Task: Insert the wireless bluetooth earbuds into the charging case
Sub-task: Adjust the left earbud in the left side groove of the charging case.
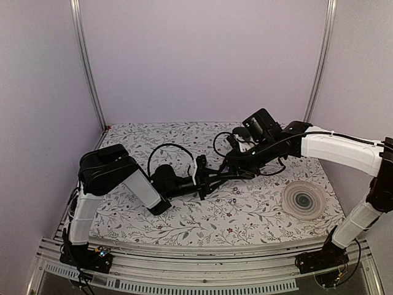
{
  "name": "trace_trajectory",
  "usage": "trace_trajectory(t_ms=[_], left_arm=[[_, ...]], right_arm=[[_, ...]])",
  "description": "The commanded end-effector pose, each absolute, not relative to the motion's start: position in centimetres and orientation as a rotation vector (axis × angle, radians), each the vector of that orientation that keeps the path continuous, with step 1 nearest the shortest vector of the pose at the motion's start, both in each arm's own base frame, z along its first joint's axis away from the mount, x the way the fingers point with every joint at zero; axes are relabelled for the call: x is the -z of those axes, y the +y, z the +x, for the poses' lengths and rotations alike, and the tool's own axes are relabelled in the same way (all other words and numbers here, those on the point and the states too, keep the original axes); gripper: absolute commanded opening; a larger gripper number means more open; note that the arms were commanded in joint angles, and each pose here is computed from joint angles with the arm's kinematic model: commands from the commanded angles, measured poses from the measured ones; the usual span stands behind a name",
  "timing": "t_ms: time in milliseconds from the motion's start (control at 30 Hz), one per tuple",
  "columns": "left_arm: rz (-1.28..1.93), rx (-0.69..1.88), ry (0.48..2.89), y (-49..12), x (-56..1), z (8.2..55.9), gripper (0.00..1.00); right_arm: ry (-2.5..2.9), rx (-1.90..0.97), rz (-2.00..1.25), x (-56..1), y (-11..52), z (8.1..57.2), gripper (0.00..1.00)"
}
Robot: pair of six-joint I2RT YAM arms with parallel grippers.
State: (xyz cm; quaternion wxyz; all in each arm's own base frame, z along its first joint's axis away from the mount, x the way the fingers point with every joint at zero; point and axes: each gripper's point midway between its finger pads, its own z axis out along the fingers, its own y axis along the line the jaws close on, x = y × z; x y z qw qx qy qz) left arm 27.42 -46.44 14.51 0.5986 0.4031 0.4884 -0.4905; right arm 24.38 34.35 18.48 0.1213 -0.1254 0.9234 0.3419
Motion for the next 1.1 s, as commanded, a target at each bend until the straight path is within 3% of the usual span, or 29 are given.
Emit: trace_trajectory(t_ms=[0,1067], left_arm=[[0.841,1.131,0.829,-44.82,-20.94,25.35,0.00],[0.847,1.128,0.836,-45.12,-20.48,24.97,0.00]], right_arm=[[2.690,-1.032,-0.376,-18.45,35.20,24.34,0.48],[2.682,-1.057,-0.399,-19.32,35.93,24.16,0.48]])
